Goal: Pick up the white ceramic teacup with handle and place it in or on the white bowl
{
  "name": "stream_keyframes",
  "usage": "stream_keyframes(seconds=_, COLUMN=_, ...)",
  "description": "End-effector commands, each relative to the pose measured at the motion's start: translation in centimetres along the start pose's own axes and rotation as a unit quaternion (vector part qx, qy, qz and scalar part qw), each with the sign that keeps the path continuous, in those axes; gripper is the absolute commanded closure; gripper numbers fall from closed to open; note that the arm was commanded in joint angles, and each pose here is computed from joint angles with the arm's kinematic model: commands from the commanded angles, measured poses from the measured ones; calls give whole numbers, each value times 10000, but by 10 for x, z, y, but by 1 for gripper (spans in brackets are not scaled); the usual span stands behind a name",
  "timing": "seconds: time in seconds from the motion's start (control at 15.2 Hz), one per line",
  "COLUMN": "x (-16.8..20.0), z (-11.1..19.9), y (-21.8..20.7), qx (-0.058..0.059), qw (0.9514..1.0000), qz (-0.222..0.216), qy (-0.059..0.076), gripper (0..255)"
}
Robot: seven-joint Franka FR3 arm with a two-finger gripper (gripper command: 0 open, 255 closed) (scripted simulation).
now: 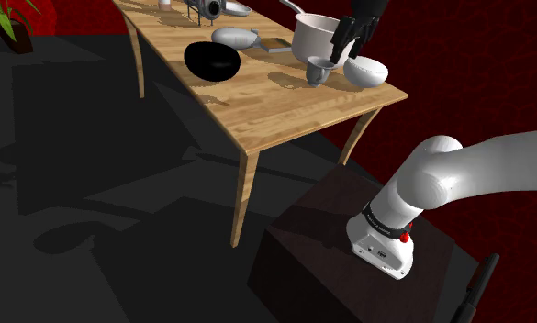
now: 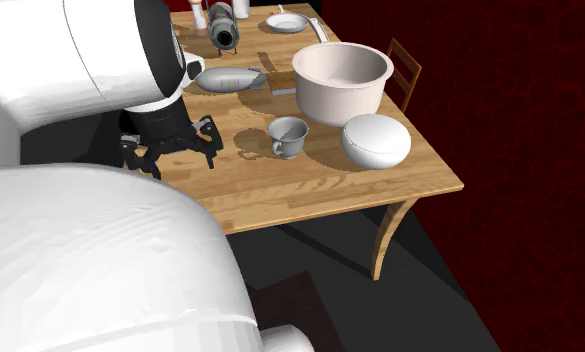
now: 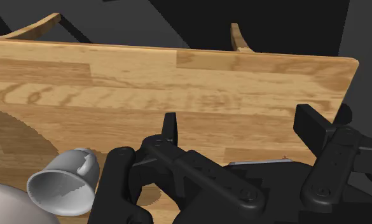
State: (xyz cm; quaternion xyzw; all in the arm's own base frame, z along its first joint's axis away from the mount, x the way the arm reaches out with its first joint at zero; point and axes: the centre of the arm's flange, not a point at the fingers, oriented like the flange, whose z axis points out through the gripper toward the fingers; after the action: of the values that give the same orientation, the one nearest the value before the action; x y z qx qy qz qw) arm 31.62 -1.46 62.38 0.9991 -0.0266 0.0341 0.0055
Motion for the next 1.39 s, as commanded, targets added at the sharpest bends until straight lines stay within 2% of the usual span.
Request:
stream_keyframes(seconds=0.0, x=0, z=0, y=0, qx=0, qw=10000, qz=0, qy=0, gripper=0)
stream_keyframes(seconds=1.32, x=181, z=106, y=159, qx=-408, qw=9986, qz=137, qy=-306, gripper=0)
